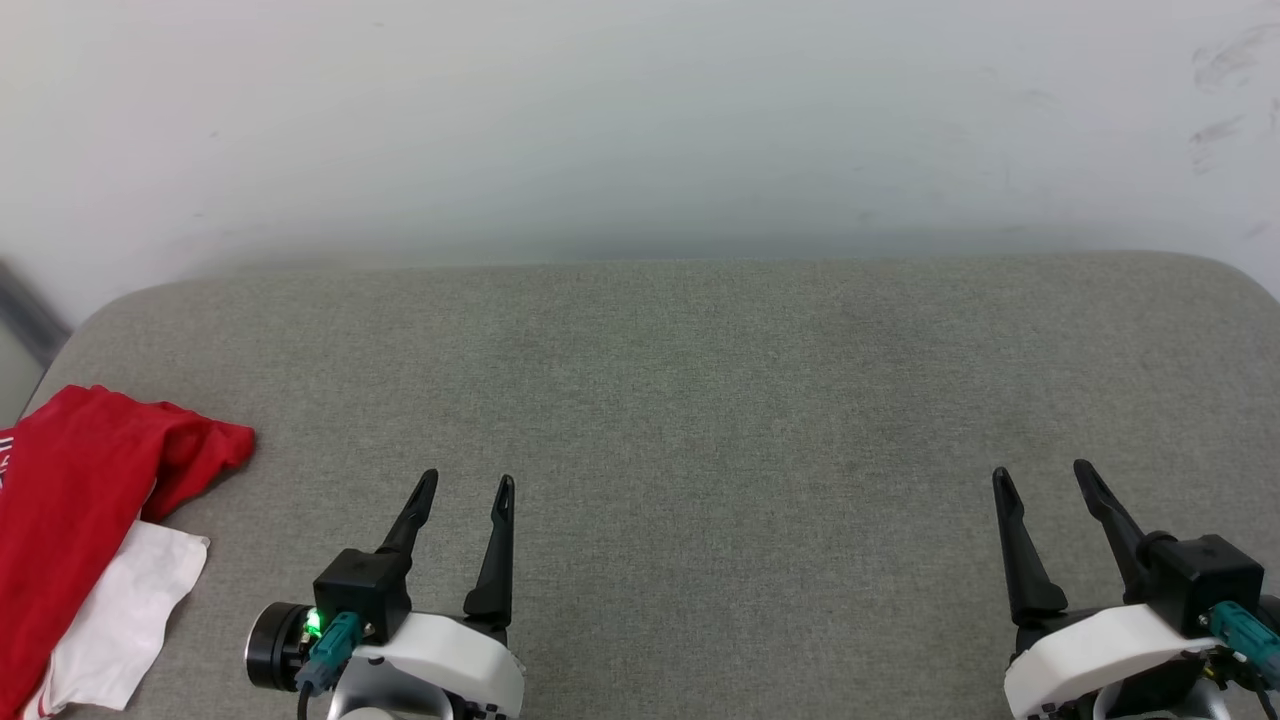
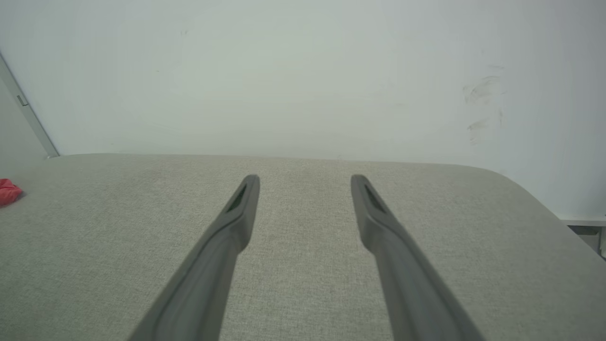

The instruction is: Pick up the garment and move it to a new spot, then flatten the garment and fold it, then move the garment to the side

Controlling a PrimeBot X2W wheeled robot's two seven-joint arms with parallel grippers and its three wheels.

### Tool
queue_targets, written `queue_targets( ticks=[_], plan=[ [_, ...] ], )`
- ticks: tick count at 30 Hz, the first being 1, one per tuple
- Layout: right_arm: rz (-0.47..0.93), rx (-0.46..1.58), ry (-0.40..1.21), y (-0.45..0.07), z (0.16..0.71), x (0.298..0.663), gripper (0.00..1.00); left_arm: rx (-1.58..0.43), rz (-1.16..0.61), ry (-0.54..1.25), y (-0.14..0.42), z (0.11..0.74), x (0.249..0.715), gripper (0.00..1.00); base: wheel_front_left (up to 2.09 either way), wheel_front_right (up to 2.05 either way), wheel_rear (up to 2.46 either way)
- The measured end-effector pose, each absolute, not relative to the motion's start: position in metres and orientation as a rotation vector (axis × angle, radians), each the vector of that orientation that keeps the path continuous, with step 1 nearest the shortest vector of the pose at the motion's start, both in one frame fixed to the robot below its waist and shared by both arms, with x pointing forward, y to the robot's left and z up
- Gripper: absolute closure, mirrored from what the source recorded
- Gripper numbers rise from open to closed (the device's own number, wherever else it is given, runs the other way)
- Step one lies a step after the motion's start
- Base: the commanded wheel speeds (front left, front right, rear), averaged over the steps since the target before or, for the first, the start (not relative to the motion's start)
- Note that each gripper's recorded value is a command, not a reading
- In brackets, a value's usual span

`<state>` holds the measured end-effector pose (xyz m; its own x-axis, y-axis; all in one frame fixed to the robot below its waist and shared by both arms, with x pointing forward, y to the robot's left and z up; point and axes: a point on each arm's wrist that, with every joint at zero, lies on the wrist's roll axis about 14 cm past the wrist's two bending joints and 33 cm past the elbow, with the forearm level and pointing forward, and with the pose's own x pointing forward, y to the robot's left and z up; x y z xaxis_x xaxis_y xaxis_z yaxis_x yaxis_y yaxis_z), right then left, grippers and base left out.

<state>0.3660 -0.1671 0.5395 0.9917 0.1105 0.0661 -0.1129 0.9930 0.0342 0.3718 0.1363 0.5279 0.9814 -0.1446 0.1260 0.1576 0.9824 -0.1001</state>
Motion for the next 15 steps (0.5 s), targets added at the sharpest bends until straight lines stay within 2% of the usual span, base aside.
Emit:
queue_targets(
  ticks=[15],
  plan=[
    [0.104,0.000,-0.084,-0.1695,0.5433,0.3653,0.00,-0.055,-0.170,-0.143,0.1313,0.5296,0.3701,0.00,0.00,0.00,0.00]
  ],
)
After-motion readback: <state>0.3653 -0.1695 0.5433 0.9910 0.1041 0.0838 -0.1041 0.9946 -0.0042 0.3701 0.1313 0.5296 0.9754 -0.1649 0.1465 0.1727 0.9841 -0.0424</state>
